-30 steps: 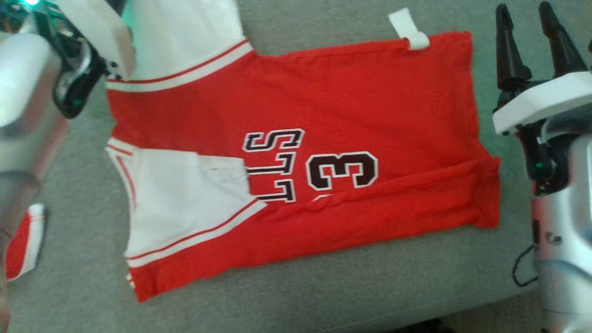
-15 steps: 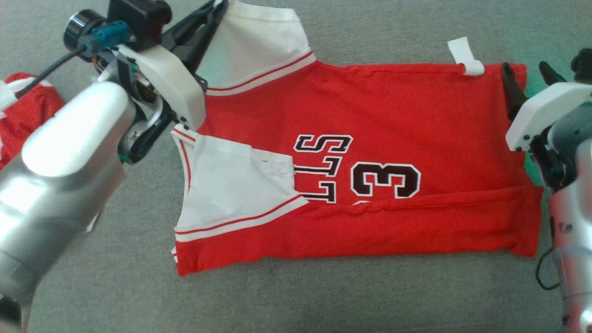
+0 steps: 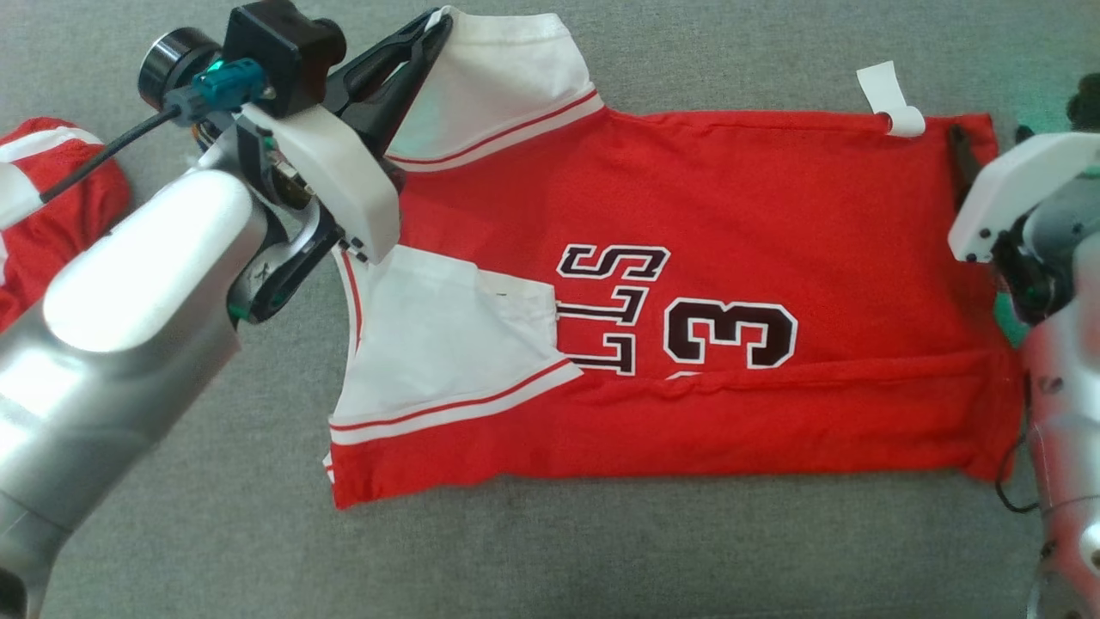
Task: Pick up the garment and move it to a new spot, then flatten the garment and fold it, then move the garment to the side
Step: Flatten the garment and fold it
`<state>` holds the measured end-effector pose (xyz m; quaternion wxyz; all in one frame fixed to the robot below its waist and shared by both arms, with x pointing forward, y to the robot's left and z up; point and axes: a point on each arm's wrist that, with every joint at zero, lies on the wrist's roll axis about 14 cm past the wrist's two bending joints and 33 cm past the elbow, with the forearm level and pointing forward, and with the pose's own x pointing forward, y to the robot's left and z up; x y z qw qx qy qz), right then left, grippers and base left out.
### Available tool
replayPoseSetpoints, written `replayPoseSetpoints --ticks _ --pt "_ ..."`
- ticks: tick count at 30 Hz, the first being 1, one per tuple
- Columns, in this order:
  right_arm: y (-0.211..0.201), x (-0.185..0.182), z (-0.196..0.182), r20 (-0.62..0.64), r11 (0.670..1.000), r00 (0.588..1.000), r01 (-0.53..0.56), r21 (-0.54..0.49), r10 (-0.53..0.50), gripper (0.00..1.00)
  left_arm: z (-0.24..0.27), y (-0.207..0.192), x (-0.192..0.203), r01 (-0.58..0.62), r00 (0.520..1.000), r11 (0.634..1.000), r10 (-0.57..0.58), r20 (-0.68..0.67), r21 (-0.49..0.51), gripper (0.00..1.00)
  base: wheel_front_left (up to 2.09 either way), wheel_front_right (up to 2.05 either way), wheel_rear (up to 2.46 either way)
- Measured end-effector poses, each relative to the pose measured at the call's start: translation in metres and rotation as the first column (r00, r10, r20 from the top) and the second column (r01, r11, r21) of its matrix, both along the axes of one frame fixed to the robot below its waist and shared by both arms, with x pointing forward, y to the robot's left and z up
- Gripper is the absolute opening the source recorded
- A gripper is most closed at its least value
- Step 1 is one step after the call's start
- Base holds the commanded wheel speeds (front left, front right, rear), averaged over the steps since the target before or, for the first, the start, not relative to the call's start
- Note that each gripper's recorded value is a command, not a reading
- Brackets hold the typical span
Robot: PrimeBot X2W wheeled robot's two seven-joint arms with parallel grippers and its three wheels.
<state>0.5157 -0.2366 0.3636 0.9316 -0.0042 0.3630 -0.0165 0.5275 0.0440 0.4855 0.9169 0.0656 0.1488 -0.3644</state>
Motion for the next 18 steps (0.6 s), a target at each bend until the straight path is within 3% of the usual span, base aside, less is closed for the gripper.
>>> replayPoseSetpoints --ticks 12,13,14,18 --pt "0.014 0.012 -0.003 0.009 0.998 0.998 -0.058 0.015 0.058 1.00 -0.016 0.000 0.003 -0.001 0.999 1.000 0.001 -0.032 0.010 0.00 0.00 0.00 0.00" --pt "0.014 0.013 -0.002 0.008 0.998 0.998 -0.063 0.010 0.063 0.45 -0.016 0.000 0.004 -0.002 0.999 1.000 0.002 -0.033 0.010 0.00 0.00 0.00 0.00" --pt "0.014 0.014 -0.002 0.006 0.997 0.998 -0.070 0.007 0.070 0.00 -0.017 0.001 0.004 -0.003 0.999 1.000 0.003 -0.034 0.011 0.00 0.00 0.00 0.00" --pt "0.024 0.015 -0.001 0.023 0.995 0.995 -0.098 0.033 0.097 0.00 -0.020 0.007 0.007 -0.022 0.999 0.999 0.022 -0.038 0.024 0.00 0.00 0.00 0.00"
